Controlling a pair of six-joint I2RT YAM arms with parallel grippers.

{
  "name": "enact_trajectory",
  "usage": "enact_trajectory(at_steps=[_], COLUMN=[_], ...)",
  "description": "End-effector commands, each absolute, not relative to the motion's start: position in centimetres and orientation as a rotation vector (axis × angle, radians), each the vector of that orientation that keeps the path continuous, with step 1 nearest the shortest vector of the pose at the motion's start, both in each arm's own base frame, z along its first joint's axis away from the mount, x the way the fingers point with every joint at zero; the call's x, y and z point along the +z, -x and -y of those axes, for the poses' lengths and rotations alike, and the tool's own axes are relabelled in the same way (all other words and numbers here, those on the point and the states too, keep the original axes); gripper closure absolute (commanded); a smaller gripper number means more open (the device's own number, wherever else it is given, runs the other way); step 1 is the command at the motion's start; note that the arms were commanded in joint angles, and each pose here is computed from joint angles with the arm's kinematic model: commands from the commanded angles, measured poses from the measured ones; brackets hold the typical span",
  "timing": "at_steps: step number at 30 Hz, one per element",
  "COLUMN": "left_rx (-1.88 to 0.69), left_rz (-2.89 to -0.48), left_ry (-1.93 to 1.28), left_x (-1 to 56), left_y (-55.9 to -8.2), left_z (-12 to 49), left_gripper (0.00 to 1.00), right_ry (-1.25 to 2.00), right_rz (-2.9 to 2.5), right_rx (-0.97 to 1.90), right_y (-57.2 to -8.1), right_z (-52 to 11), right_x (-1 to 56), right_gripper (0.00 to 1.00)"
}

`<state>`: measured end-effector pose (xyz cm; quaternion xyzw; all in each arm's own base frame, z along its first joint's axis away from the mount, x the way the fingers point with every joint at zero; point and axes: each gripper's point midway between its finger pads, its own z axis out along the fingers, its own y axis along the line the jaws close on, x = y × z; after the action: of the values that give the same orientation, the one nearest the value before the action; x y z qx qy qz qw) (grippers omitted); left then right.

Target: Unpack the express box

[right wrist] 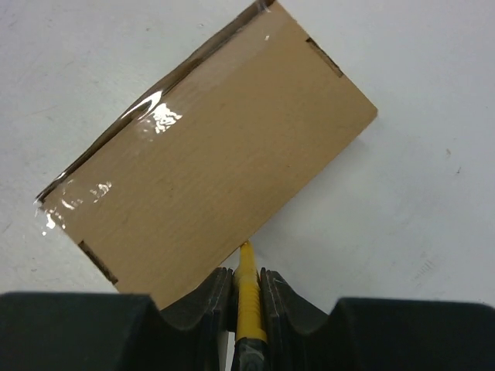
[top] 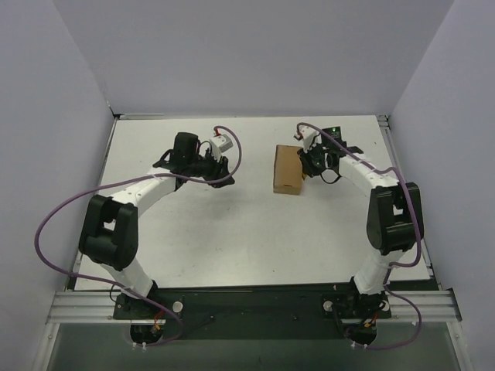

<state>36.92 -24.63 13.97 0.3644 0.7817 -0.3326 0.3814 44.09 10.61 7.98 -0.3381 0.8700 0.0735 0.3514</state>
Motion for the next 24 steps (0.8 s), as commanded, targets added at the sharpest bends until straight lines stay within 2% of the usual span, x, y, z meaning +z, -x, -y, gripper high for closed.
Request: enact_trajectory(at_steps=[1, 11, 19, 24], left_rx=[-0.905, -0.916, -0.864, -0.814], left_rz=[-1.953, -1.948, -1.983, -2.008], left_ry=[-0.869, -0.85, -0.925, -0.912], left_x=[15.0, 15.4, 14.9, 14.3], left_y=[-38.5, -38.8, -36.1, -36.3], left_z=[25.6, 25.9, 24.3, 22.5], left_gripper=[0.58, 0.59, 0.59, 0.59], right_ry=[0.874, 0.672, 0.679, 0.756], right_rz=[-2.16, -2.165, -2.139, -2.117], right_rx=[0.11, -0.176, -0.091, 0.074], right_y=[-44.7, -51.8, -55.7, -54.8], right_z=[-11.9, -8.1, -11.0, -15.5], right_x=[11.3, 12.9, 11.8, 11.8], right_gripper=[1.0, 1.0, 1.0, 1.0])
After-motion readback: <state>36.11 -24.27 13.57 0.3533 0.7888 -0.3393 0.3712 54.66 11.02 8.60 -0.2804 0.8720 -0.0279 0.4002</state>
